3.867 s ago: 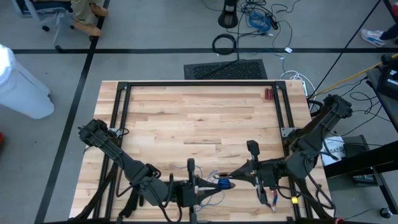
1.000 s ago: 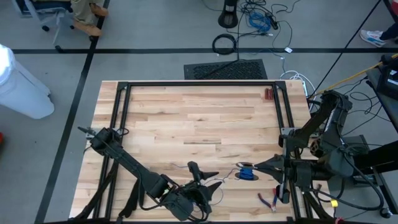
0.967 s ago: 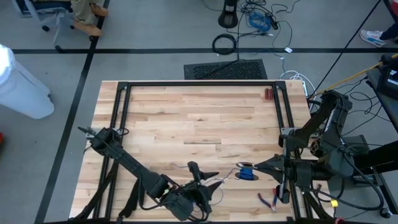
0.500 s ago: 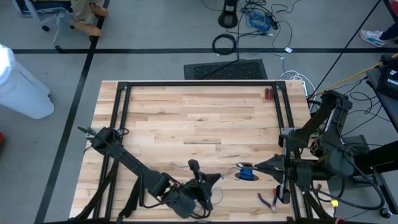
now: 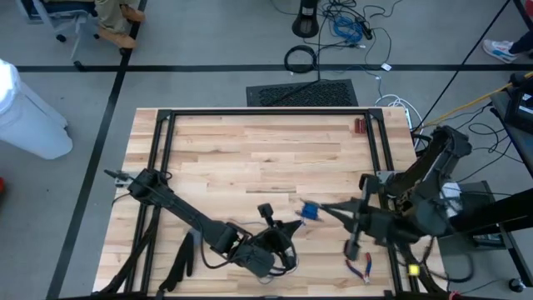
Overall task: Coil cords
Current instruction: Coil the blue wire onto the black spool
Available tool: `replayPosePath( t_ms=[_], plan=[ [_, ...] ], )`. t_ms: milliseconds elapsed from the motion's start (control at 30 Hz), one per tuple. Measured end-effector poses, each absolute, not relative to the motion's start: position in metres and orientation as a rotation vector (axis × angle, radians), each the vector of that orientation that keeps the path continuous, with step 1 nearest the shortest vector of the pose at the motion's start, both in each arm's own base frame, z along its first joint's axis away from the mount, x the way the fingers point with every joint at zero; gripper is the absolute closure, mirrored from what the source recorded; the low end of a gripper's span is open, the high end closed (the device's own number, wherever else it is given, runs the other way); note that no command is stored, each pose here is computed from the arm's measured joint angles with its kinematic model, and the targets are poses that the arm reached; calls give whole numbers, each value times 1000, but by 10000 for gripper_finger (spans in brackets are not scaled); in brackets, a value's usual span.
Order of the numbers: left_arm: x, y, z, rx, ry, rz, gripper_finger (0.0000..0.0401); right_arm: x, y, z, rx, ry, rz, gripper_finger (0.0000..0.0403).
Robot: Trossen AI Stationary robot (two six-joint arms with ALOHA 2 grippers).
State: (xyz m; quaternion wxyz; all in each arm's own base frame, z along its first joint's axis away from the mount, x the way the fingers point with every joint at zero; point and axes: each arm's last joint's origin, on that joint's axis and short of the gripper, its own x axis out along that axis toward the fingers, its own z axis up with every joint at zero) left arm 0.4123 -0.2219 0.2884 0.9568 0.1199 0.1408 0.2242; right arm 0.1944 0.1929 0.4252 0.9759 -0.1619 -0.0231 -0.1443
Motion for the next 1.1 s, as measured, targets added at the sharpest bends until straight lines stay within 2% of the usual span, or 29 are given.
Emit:
replayPosePath(
  t_ms=[167, 567, 800, 1100],
  plan=[
    [414, -222, 291, 216, 262, 443, 398, 214, 191, 415, -369, 11, -454, 403],
    [408, -235, 303, 214, 207, 369, 399, 252, 187, 393, -455, 70, -542, 403],
    [394, -259, 321, 328, 125, 306, 399, 261, 184, 385, -513, 106, -557, 403],
    [369, -288, 355, 396, 89, 371, 399, 262, 186, 382, -517, 96, -484, 403]
  ],
)
